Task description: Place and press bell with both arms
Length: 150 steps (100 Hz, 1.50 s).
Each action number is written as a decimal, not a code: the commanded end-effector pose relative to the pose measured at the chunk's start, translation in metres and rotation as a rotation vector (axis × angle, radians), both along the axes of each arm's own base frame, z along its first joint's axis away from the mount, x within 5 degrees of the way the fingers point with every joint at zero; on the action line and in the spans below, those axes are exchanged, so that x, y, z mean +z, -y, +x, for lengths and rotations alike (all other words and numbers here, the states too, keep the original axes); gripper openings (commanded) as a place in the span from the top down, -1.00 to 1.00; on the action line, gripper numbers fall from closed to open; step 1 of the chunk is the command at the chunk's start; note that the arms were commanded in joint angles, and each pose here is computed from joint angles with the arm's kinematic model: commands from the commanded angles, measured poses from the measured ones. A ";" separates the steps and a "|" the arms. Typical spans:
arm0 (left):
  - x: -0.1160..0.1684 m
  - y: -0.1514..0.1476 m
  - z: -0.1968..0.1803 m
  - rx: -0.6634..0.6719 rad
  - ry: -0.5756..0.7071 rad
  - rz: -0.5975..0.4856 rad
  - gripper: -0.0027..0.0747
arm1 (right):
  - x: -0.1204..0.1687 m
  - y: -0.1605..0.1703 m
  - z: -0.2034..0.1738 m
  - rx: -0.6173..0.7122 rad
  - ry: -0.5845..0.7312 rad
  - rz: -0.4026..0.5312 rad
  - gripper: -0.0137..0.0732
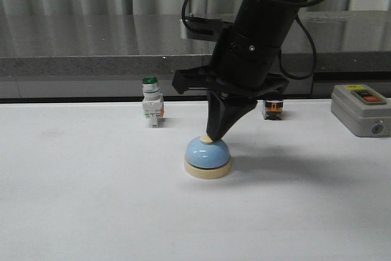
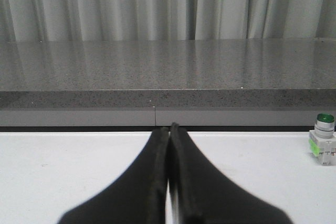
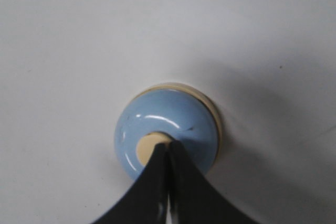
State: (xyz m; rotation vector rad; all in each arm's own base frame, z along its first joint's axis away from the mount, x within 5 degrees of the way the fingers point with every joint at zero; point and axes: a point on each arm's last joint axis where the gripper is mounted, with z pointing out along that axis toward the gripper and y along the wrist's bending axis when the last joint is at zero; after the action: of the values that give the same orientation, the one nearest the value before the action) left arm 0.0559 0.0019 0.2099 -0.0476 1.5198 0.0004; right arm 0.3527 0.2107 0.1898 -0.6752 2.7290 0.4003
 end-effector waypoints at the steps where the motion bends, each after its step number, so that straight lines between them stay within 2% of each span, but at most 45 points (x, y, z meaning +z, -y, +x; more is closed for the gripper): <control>1: -0.006 0.001 -0.001 -0.016 0.067 -0.008 0.98 | 0.025 -0.002 0.002 0.009 0.064 0.037 0.82; 16: -0.006 0.001 -0.001 -0.016 0.067 -0.008 0.98 | 0.022 -0.003 0.003 0.009 0.059 0.034 0.82; 30: -0.006 0.001 -0.001 -0.016 0.067 -0.008 0.98 | 0.037 -0.003 0.004 0.012 0.092 0.050 0.82; 64: -0.006 0.001 -0.001 -0.016 0.067 -0.008 0.98 | 0.126 0.017 -0.011 -0.001 0.330 0.078 0.82; 80: -0.006 0.001 -0.001 -0.016 0.067 -0.008 0.98 | 0.162 0.043 -0.030 -0.063 0.444 0.070 0.82; 94: -0.006 0.001 -0.001 -0.016 0.067 -0.008 0.98 | 0.182 0.073 -0.051 -0.133 0.493 0.072 0.82; 122: -0.006 0.001 -0.001 -0.016 0.067 -0.008 0.98 | 0.190 0.133 -0.096 -0.270 0.562 0.067 0.82; 150: -0.006 0.001 -0.001 -0.016 0.067 -0.008 0.98 | 0.175 0.158 -0.152 -0.319 0.645 0.088 0.82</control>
State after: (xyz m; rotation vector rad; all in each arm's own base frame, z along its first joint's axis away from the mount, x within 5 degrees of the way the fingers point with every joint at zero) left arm 0.0559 0.0019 0.2099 -0.0476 1.5198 0.0004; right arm 0.2175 0.0589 0.3481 -0.2958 2.2848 0.1731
